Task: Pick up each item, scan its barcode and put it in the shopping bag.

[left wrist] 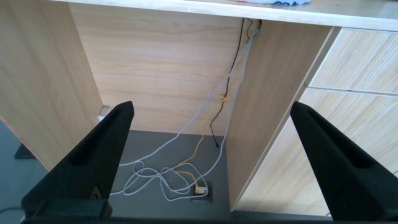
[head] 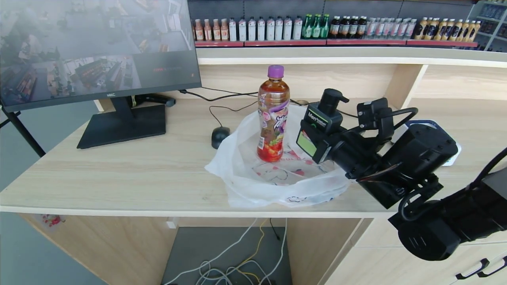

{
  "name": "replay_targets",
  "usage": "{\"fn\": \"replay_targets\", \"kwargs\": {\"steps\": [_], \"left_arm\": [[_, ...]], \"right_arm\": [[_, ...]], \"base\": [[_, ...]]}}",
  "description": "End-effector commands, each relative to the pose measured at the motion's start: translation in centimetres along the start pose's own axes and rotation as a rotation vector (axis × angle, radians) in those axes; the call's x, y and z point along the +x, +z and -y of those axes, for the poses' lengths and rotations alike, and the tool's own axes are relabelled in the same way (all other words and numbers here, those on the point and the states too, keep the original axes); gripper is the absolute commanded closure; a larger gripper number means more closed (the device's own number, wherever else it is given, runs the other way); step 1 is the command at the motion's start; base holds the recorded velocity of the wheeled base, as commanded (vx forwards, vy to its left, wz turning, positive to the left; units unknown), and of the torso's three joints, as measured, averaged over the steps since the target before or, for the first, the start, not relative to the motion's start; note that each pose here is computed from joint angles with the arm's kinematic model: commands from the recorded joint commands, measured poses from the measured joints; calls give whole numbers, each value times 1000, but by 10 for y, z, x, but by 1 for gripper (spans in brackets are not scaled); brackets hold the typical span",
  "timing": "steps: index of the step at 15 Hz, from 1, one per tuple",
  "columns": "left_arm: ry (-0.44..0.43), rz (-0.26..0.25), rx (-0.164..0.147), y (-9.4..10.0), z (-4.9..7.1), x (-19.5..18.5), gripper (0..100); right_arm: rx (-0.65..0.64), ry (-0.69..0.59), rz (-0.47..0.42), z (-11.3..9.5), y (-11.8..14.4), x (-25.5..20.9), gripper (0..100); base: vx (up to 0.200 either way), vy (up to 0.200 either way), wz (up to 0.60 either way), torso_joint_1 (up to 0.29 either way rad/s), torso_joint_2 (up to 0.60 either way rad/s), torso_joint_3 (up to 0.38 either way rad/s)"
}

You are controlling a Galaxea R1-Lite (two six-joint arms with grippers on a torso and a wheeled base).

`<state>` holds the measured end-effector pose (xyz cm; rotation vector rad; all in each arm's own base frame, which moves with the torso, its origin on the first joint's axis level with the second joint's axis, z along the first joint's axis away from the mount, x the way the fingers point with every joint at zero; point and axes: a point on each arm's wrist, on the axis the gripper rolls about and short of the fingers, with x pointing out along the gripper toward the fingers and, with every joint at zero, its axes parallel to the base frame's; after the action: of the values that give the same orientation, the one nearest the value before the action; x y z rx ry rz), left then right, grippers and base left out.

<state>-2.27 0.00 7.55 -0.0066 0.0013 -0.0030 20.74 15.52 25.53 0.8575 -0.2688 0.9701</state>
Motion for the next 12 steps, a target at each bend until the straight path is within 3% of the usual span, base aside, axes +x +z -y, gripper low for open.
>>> {"fn": "replay_targets", "kwargs": {"steps": [1,6,12], "left_arm": [[0,0,-1,0,0,0,0],[0,0,-1,0,0,0,0],[0,0,0,0,0,0,0]], "right_arm": [[30,25,-13,-5,-6,4,100],[115,154,-71,-46,-21,1,100],[131,180,-93,-56,-26,-3,100]], "base": [[0,0,0,0,0,0],[0,0,0,0,0,0],[0,0,0,0,0,0]]}}
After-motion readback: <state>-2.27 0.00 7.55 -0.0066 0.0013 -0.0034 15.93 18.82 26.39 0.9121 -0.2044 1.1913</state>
